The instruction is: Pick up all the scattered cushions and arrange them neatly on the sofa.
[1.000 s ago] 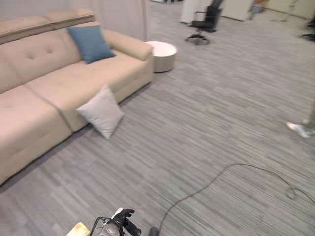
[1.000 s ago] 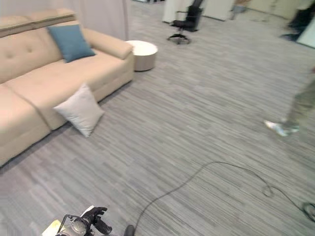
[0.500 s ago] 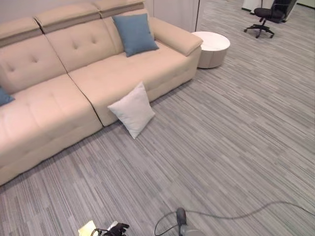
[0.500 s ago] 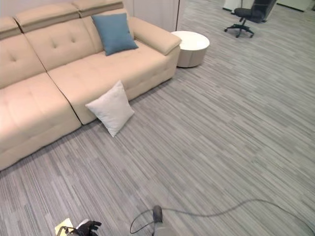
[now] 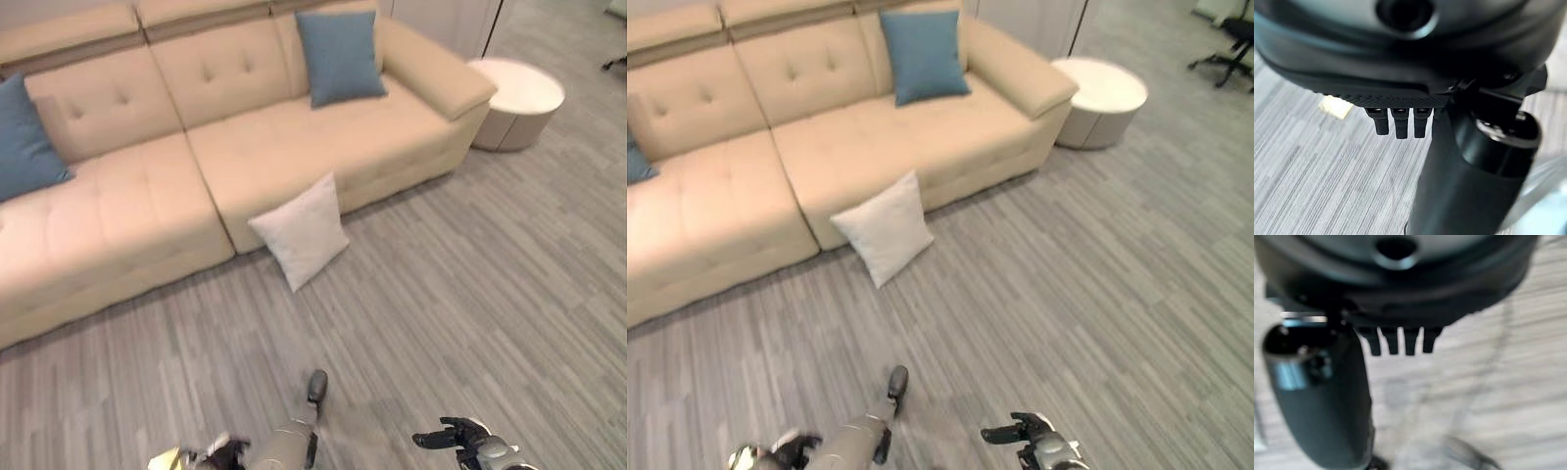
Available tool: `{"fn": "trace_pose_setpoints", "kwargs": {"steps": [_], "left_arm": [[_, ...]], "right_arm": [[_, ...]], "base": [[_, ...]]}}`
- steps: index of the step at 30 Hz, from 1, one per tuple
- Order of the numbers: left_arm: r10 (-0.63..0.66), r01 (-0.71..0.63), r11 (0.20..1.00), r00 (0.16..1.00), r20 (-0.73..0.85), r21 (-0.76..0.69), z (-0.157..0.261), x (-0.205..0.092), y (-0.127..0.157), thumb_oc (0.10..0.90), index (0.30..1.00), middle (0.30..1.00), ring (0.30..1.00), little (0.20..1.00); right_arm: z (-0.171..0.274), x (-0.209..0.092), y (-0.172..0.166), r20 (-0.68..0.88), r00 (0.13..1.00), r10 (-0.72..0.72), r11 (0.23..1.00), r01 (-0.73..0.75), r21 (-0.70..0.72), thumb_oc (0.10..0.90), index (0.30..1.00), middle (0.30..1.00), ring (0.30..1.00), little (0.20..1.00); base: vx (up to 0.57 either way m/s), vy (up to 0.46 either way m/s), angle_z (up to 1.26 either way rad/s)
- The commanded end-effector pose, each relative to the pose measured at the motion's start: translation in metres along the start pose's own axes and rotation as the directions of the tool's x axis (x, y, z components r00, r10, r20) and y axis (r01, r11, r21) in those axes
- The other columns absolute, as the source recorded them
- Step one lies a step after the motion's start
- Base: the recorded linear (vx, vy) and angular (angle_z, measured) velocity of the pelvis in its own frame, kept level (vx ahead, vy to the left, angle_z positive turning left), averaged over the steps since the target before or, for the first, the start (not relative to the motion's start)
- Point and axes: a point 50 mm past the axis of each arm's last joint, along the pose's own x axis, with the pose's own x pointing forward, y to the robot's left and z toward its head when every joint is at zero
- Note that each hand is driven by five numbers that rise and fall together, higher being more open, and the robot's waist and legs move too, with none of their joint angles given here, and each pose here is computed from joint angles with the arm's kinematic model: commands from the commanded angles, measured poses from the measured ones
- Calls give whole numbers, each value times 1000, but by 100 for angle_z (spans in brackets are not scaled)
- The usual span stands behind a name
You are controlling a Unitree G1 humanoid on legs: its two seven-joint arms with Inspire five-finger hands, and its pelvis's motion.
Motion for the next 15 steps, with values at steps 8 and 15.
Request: {"fn": "trace_pose_setpoints", "kwargs": {"steps": [8, 15], "left_arm": [[114, -112, 993, 980, 162, -20, 56, 2, 39, 800, 900, 900, 900, 900], [117, -121, 993, 982, 150, 14, 52, 2, 41, 800, 900, 900, 900, 900]], "right_arm": [[-31, -5, 23, -79, 993, 88, 994, -92, -56, 800, 900, 900, 900, 900], [-48, -8, 15, -141, 987, 74, 996, -80, -35, 800, 900, 900, 900, 900]], "base": [[481, -92, 1], [261, -111, 53]]}}
